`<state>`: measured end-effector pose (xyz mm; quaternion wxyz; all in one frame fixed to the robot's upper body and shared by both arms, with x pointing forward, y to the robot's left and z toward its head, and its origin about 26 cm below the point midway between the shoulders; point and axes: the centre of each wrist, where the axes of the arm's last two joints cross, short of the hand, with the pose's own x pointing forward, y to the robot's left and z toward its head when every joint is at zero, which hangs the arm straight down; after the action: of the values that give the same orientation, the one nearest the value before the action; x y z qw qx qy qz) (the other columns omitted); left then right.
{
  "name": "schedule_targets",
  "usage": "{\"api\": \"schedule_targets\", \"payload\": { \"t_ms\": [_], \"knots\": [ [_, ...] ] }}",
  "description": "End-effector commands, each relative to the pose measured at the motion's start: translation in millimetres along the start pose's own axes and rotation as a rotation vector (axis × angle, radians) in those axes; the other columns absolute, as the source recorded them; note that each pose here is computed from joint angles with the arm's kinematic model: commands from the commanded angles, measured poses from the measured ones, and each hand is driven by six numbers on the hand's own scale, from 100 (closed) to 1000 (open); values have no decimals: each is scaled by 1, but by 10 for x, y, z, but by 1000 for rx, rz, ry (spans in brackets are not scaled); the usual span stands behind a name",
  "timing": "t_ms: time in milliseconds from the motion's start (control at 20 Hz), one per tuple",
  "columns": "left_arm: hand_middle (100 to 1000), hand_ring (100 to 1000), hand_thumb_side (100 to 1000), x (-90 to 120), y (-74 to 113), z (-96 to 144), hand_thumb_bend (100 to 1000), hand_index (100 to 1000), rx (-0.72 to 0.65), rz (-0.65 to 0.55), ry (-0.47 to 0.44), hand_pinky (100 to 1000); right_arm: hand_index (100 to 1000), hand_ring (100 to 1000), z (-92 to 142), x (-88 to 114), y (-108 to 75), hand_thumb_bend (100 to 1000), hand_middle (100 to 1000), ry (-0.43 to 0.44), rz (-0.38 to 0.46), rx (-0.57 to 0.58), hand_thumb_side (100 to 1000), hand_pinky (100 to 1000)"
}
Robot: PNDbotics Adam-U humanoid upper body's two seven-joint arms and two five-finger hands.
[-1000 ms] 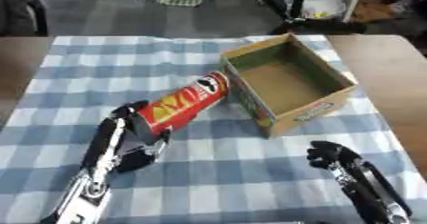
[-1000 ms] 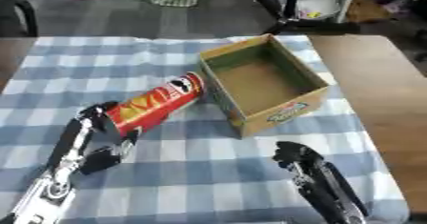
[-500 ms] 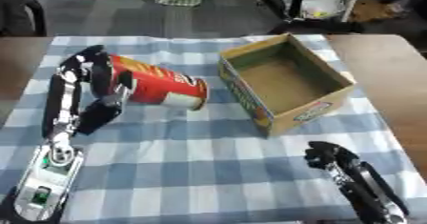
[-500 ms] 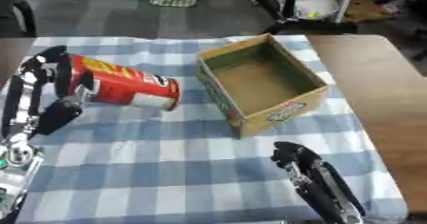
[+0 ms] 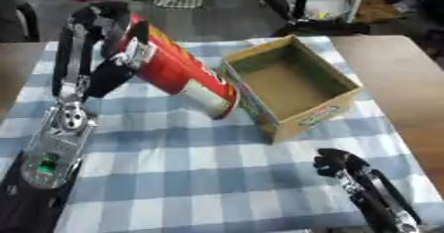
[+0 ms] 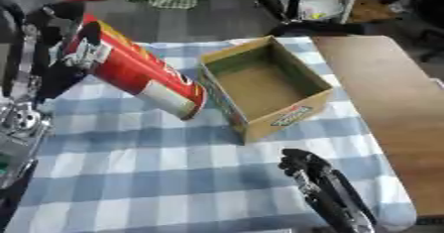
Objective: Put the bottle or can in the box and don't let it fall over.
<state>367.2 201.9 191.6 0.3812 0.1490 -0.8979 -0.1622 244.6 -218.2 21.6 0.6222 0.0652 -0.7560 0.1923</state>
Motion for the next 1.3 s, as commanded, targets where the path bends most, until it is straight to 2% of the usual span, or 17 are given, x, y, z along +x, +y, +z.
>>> {"api": "schedule_targets", "payload": {
  "t_ms": [50, 250, 350, 400, 500, 550, 600, 650, 700, 800, 850, 950, 1100, 1200, 1300],
  "knots": [
    [412, 437, 548, 139, -97, -258, 100, 618, -19, 74, -66, 517, 799, 849, -28, 39, 22, 100, 616, -18, 4, 15, 706, 788],
    [410, 435, 545, 202, -295, -565, 100, 614, -13, 125, -80, 514, 799, 849, -46, 36, 69, 100, 616, -21, 0, 35, 707, 788],
    [415, 441, 518, 195, -452, -700, 100, 619, -14, 128, -71, 524, 799, 849, -56, 36, 95, 100, 616, -23, -3, 47, 708, 788],
    [427, 453, 509, 177, -539, -748, 100, 633, -17, 122, -67, 544, 799, 849, -61, 36, 106, 100, 616, -25, -4, 54, 708, 788],
    [498, 522, 530, 119, -703, -813, 100, 705, -38, 76, -61, 663, 799, 849, -69, 39, 125, 100, 616, -29, -5, 64, 707, 788],
    [576, 602, 617, 76, -771, -829, 273, 772, -56, 32, -59, 774, 799, 849, -70, 41, 131, 100, 616, -31, -6, 68, 707, 788],
    [617, 648, 653, 15, -834, -839, 394, 804, -93, -39, -50, 819, 799, 849, -69, 43, 137, 100, 616, -32, -6, 70, 707, 788],
    [713, 753, 736, -49, -879, -844, 609, 881, -130, -116, -39, 883, 798, 849, -67, 43, 142, 100, 616, -32, -7, 71, 706, 788],
    [774, 820, 811, -119, -914, -841, 734, 929, -170, -205, -22, 928, 798, 849, -63, 40, 148, 100, 616, -32, -8, 72, 707, 788],
    [848, 886, 938, -228, -959, -820, 858, 966, -238, -353, 3, 974, 799, 849, -58, 35, 156, 100, 616, -30, -10, 74, 710, 789],
    [892, 916, 995, -272, -971, -803, 981, 993, -265, -407, 14, 984, 799, 849, -58, 35, 156, 100, 616, -30, -10, 74, 706, 789],
    [910, 920, 1000, -358, -982, -758, 1000, 1000, -310, -483, 42, 976, 799, 849, -59, 40, 152, 100, 616, -32, -9, 74, 716, 789],
    [920, 914, 1000, -460, -940, -705, 977, 999, -322, -512, 100, 970, 799, 849, -60, 44, 143, 100, 616, -33, -10, 72, 706, 789],
    [893, 893, 1000, -467, -856, -704, 810, 977, -290, -472, 121, 959, 799, 849, -59, 42, 136, 100, 616, -32, -9, 66, 705, 789],
    [866, 870, 965, -424, -721, -719, 658, 965, -243, -382, 125, 951, 799, 849, -57, 43, 125, 100, 615, -32, -7, 59, 705, 789]
  ]
}}
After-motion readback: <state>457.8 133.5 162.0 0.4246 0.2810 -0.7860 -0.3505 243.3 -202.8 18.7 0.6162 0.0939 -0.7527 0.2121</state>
